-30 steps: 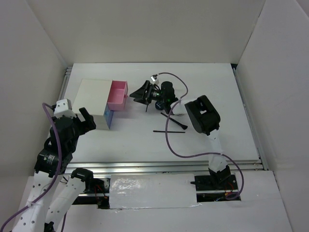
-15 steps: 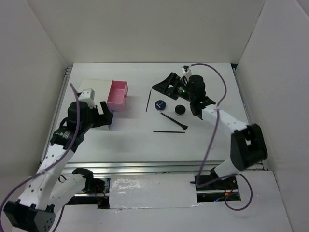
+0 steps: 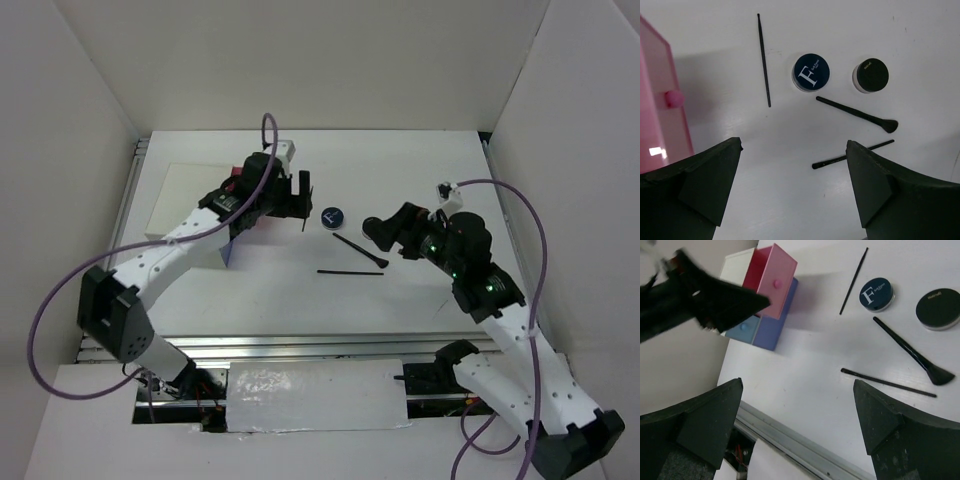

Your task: Organize the makeup

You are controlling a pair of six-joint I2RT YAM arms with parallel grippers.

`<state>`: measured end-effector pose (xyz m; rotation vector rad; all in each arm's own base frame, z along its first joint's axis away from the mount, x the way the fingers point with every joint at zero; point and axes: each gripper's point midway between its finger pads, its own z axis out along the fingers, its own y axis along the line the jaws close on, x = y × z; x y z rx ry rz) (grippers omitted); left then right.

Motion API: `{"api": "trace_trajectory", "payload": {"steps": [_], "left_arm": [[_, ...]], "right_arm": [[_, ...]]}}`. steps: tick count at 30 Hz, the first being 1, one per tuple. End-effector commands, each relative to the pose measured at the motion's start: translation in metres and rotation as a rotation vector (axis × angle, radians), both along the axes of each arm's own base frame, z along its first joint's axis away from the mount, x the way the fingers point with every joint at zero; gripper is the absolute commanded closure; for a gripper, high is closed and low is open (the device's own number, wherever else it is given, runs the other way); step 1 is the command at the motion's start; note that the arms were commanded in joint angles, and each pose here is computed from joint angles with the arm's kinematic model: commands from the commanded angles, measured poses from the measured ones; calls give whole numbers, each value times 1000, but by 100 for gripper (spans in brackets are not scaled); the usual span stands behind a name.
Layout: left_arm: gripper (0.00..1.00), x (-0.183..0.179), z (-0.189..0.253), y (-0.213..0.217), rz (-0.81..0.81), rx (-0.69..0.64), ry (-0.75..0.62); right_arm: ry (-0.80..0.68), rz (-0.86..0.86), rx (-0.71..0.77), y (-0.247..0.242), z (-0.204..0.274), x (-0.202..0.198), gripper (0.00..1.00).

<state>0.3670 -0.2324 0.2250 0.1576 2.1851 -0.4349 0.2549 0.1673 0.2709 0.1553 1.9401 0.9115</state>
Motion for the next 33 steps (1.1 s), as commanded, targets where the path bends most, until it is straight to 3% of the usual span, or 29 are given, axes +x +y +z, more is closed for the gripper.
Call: {"api": "trace_trajectory", "payload": {"steps": [1, 6, 8, 14, 25, 33], "left_arm": [[1, 35, 5, -27, -17, 9, -54], [1, 73, -40, -59, -60, 95, -18], [0, 84, -38, -73, -85, 89, -40], [1, 104, -83, -111, -123, 160, -3], [1, 113, -162, -111, -67, 279, 100], [8, 111, -177, -112, -78, 286, 100]], "right_arm": [[17, 20, -28, -10, -10, -29, 0], [-40, 50, -7, -18, 5, -61, 0], [-43, 60, -13, -22, 4, -72, 0], [-31, 73, -35, -27, -7, -87, 0], [-28, 113, -35, -24, -12, -96, 0], [-26, 111, -43, -24, -15, -94, 0]]}}
